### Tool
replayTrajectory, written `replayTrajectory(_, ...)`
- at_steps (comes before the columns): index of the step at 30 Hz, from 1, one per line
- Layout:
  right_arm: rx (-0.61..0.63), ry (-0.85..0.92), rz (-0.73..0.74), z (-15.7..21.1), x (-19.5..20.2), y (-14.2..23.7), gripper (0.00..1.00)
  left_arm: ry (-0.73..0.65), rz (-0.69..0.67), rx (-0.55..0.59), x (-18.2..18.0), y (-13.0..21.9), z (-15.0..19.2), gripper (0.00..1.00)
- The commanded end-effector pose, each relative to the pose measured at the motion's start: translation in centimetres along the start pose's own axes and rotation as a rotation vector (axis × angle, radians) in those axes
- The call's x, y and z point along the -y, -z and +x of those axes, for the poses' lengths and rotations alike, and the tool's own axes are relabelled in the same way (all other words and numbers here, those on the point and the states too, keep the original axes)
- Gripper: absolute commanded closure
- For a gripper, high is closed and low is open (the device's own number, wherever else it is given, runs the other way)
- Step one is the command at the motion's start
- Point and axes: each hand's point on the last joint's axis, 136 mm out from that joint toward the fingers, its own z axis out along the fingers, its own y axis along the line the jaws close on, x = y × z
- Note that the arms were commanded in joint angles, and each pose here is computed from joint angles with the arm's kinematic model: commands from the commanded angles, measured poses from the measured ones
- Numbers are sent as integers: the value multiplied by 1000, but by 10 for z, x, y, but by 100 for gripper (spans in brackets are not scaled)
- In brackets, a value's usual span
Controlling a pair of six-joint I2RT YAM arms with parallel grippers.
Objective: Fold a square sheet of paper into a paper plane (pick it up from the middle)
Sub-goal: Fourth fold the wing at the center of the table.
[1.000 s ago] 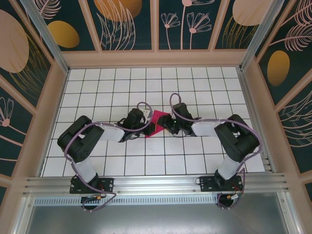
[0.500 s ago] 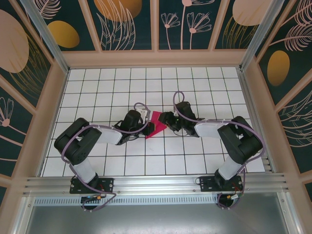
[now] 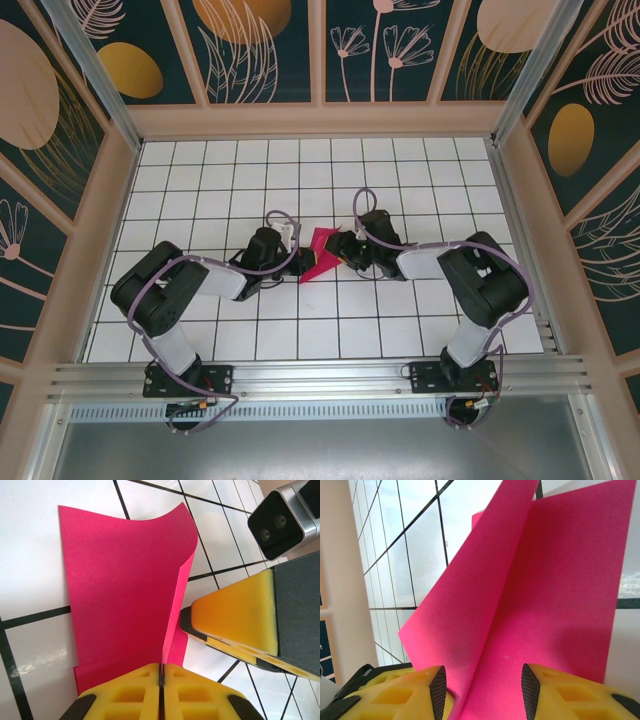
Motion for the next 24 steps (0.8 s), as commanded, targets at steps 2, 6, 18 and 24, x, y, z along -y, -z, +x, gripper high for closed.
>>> replayTrajectory(2,-16,38,-38,-2,-5,-5,54,31,31,1,0,-2,1,89)
replayTrajectory(6,-43,32,-36,2,-3,-11,54,49,39,-4,-2,-3,2,88)
replayTrajectory(18,-62,25,-3,1,3,-18,51,83,46,-32,-7,-6,9,82)
replayTrajectory(24,-67,11,59,2,15,-22,49,84,53,-43,-7,-6,10,75)
